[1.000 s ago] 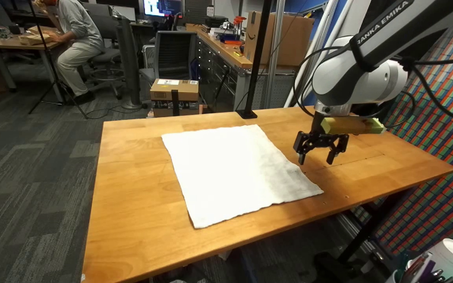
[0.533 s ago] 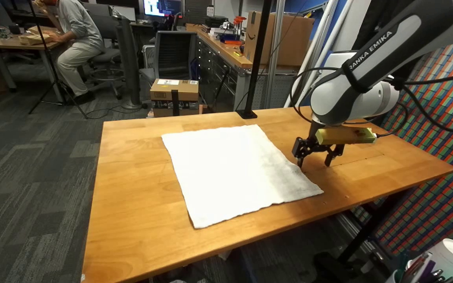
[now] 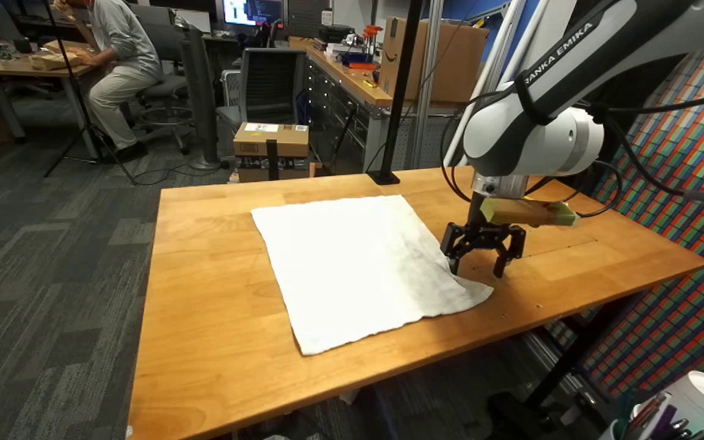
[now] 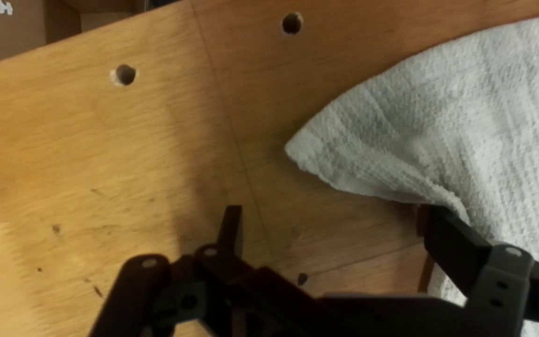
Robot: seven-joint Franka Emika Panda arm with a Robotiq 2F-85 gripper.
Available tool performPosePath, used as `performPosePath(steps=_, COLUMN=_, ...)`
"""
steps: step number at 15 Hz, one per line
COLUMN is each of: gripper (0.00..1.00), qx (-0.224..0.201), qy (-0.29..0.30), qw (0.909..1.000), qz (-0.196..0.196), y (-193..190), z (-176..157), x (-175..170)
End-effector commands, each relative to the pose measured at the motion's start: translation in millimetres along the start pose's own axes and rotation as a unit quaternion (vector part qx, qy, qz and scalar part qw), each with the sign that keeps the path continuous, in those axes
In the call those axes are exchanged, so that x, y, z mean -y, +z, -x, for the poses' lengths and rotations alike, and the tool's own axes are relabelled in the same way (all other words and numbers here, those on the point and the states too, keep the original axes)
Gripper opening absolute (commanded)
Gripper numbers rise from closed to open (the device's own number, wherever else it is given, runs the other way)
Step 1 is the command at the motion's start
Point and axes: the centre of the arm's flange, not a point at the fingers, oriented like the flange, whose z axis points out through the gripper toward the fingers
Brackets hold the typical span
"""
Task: Fold the white towel
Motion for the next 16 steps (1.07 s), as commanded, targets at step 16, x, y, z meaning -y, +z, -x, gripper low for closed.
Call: performPosePath(steps=16, gripper=1.0, qx=0.051, qy=-0.026, qw=0.9972, qz=-0.048, y=-21, z=-2, x=14)
